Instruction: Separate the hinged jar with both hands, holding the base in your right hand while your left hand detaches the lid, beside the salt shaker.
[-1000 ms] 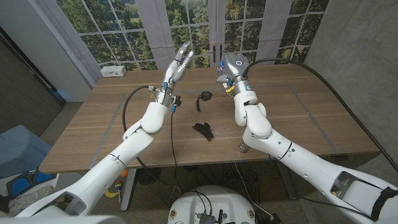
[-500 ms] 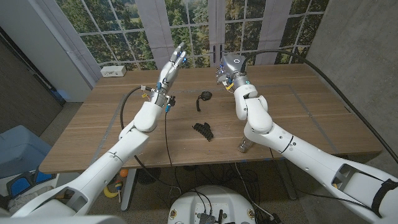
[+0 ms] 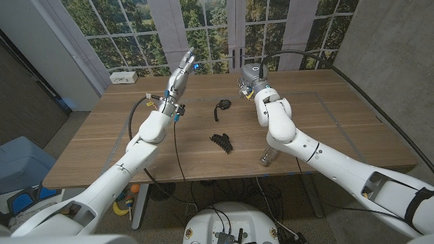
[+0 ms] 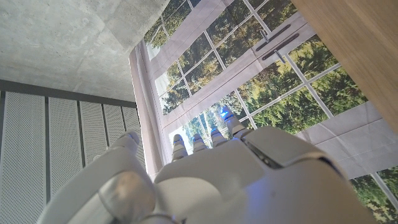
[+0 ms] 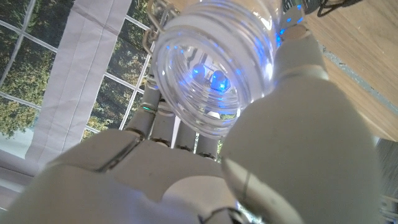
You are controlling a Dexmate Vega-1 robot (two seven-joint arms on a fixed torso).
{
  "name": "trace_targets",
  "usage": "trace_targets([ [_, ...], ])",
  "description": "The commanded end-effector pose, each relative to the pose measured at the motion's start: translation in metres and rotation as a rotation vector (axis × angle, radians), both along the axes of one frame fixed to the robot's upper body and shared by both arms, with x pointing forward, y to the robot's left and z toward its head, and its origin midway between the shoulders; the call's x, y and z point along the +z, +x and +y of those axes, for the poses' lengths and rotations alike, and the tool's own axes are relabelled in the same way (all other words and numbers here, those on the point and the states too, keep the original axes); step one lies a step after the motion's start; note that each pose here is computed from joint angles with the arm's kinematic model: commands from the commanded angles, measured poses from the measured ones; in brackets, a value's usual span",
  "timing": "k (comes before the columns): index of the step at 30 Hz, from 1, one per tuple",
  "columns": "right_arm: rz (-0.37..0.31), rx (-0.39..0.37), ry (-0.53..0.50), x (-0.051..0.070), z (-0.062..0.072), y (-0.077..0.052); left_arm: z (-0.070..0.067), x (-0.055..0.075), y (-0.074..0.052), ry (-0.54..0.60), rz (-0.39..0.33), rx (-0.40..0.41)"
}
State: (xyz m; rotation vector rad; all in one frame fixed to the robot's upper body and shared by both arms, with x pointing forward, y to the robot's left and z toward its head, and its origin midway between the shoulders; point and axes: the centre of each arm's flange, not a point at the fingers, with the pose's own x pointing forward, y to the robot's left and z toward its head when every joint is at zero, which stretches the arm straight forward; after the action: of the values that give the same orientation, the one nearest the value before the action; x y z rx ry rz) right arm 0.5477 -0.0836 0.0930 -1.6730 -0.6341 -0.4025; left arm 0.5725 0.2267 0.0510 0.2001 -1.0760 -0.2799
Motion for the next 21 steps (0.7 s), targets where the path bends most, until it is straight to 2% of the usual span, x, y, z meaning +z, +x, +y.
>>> trace_targets([
  [1,0.123,-0.101,-0.101,-0.005,0.000,0.011,0.020,-0.007,0.012,-0.059,0.060,-0.032],
  [14,0.277,-0.183,-0.195,-0.014,0.006,0.034,0.029,-0.013,0.016,-0.095,0.087,-0.031],
  [21,0.329,-0.222,-0.219,-0.018,0.008,0.042,0.030,-0.013,0.016,-0.097,0.090,-0.028],
])
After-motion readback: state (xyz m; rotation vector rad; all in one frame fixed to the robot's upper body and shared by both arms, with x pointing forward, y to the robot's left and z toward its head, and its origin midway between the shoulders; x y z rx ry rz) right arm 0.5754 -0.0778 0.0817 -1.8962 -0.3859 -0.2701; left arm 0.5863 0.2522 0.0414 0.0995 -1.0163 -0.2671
